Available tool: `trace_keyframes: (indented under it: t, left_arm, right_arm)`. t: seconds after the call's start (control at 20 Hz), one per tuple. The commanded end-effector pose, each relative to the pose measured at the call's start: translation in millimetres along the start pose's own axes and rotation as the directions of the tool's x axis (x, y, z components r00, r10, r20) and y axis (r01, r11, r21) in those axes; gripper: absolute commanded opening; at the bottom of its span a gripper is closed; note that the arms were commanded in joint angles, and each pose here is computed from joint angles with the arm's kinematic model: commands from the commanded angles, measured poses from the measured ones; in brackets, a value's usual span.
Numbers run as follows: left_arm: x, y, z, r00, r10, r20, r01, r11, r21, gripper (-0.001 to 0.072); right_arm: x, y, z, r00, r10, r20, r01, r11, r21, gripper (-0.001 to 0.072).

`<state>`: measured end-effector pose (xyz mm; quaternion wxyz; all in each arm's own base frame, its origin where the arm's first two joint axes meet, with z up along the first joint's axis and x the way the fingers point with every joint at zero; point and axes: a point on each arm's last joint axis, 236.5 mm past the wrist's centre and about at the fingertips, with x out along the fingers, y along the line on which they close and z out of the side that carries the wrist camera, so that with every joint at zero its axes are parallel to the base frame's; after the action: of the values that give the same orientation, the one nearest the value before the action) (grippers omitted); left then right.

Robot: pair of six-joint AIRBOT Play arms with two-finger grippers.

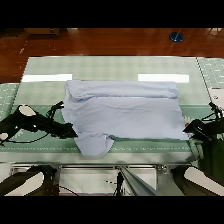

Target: Fold the shirts.

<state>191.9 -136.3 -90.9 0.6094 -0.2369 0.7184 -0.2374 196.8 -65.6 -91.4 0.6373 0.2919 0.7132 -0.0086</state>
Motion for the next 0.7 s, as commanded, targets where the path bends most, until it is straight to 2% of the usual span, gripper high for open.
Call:
trace_keyframes:
  t: [0.0,0.35,0.4,0.45,0.5,0.55,0.65]
  left_arm:
    - [0.1,0.1,-0.1,1.000,0.000,-0.001,0.000,1.000,0.000,0.0026]
    - [0.1,0.0,-0.1,1.000,0.000,0.000,0.000,1.000,0.003,0.0026]
    - [0.1,0.0,-0.1,1.000,0.000,0.000,0.000,1.000,0.004,0.0026]
    - [0.1,0.0,-0.1,1.000,0.000,0.000,0.000,1.000,0.004,0.0026]
    - [0.1,0.0,-0.1,1.000,0.000,0.000,0.000,1.000,0.004,0.0026]
    - [0.0,0.0,0.0,1.000,0.000,0.000,0.000,1.000,0.012,0.0025]
    - [-1.3,-1.0,1.1,1.000,0.000,0.005,0.000,1.000,0.020,0.0025]
  right_arm:
    - [11.4,4.5,3.9,0.999,0.031,0.035,-0.032,0.999,0.025,0.0595]
    - [29.6,12.6,-3.3,0.997,0.067,0.031,-0.069,0.994,0.079,0.0579]
    - [30.9,13.5,-2.9,0.998,0.061,0.031,-0.063,0.995,0.072,0.0538]
    - [31.7,16.0,-2.6,0.998,0.060,0.029,-0.062,0.996,0.061,0.0341]
    - [32.7,18.9,-2.9,0.998,0.061,0.025,-0.062,0.997,0.050,0.0095]
    - [33.2,21.9,-4.5,0.998,0.065,0.017,-0.066,0.997,0.041,0.0023]
    - [30.0,26.9,-10.0,0.996,0.084,-0.011,-0.084,0.996,0.010,0.0023]
